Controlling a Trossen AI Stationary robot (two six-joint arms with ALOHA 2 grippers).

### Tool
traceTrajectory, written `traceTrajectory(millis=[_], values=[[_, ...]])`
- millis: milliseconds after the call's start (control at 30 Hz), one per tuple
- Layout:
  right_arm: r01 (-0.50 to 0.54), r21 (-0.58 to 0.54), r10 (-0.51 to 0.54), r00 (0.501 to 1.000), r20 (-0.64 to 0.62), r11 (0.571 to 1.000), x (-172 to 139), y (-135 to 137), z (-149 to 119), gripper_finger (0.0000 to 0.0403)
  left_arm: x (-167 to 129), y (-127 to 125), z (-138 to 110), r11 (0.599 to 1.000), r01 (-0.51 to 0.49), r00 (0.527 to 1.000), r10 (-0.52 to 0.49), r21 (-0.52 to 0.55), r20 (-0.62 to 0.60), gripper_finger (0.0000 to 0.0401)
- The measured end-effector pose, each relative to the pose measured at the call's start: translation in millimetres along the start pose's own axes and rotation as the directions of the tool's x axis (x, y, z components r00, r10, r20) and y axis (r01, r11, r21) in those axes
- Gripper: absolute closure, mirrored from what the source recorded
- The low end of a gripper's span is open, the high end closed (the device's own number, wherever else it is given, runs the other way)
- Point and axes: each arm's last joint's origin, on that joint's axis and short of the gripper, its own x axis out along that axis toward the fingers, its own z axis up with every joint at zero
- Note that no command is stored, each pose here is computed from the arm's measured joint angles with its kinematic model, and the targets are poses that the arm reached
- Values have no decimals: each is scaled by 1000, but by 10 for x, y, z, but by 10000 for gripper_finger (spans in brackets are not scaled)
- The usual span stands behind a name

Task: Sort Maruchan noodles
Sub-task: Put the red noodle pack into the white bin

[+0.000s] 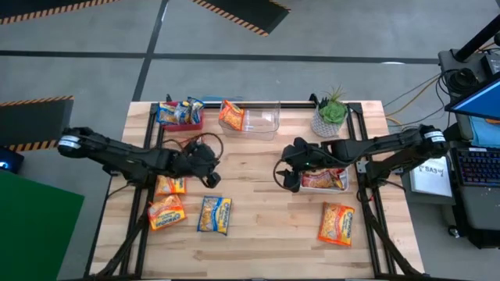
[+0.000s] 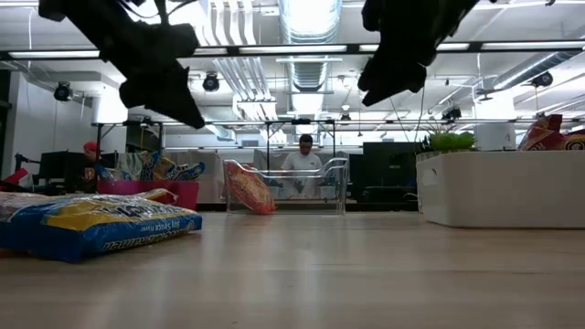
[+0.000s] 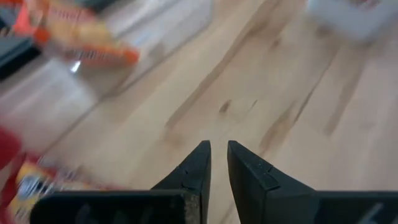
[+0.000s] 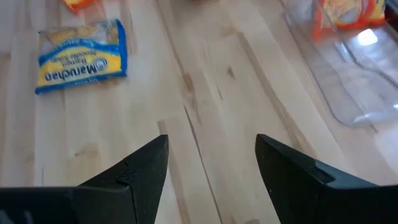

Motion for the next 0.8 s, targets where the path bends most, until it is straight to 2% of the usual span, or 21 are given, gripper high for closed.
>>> traceTrajectory(millis=[133, 333, 433, 567, 800], values=[[-21, 9, 20, 998, 65, 1000, -65, -24, -46, 174, 50, -40, 6, 996, -94, 989, 92, -6, -120, 364], [-46, 16, 43, 988, 151, 999, -138, -52, -93, 174, 137, -71, -36, 963, -270, 922, 259, 3, -289, 363], [-56, 9, 53, 980, 189, 998, -141, -56, -102, 174, 202, -87, -75, 954, -299, 900, 292, 30, -325, 352], [-59, 7, 57, 978, 202, 998, -143, -57, -107, 174, 293, -81, -119, 951, -307, 878, 299, 39, -374, 311], [-59, 6, 57, 977, 203, 998, -142, -57, -105, 174, 466, -4, -143, 932, -358, 841, 348, 56, -413, 208]])
